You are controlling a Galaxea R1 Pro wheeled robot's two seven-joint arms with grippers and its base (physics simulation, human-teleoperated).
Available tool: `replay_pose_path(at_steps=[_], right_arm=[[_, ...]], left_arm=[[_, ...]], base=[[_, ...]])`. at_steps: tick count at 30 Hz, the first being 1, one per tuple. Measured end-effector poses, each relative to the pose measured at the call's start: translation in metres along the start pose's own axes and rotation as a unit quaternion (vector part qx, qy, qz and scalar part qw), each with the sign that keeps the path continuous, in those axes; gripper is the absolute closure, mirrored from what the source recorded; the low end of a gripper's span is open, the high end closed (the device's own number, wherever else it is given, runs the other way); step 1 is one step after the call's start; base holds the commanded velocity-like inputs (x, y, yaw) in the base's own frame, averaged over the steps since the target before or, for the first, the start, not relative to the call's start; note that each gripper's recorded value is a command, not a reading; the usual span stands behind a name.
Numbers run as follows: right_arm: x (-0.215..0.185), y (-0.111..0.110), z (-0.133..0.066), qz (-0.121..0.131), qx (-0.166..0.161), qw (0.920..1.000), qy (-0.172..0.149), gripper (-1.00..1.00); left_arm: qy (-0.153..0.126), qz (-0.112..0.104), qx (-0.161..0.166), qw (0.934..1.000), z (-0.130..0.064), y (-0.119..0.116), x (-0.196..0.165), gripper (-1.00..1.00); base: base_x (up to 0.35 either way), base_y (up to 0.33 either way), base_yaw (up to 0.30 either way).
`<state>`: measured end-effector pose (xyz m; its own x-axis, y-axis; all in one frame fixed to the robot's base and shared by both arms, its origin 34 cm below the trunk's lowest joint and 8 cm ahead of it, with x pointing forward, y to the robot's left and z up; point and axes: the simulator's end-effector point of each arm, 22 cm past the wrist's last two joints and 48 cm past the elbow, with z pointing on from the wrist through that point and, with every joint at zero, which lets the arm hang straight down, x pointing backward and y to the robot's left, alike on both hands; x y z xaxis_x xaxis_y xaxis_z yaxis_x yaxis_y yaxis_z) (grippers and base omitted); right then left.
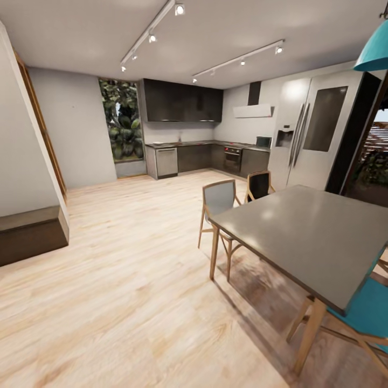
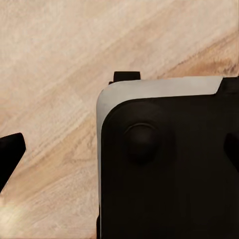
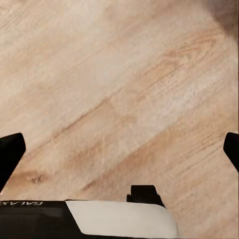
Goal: In the kitchen, take the Vidalia onion out of the sink, dice it on the chopping board with the paring knife, put the diced onion into the bowl on the countertop, then place both the paring knife and the chopping board into the sink.
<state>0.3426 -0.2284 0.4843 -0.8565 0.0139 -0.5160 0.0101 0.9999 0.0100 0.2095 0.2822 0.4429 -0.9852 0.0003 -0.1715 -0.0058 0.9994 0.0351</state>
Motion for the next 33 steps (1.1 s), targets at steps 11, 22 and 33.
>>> replay_pose_path(at_steps=[11,22,33], right_arm=[[-0.086,-0.007,0.003,-0.009,0.02,0.9962,-0.084,-1.0],[-0.098,-0.004,0.001,-0.021,0.013,0.9929,-0.117,-1.0],[-0.089,-0.003,0.001,-0.021,0.013,0.9935,-0.111,-1.0]], left_arm=[[-0.1,0.001,-0.008,0.995,-0.005,0.011,-0.1,-1.0],[-0.123,0.0,-0.012,0.9924,-0.008,0.016,-0.114,-1.0],[-0.123,-0.009,-0.01,0.9922,-0.008,0.015,-0.113,-1.0]], base=[[0.29,0.005,0.0],[0.318,0.038,0.004],[0.306,0.123,0.232]])
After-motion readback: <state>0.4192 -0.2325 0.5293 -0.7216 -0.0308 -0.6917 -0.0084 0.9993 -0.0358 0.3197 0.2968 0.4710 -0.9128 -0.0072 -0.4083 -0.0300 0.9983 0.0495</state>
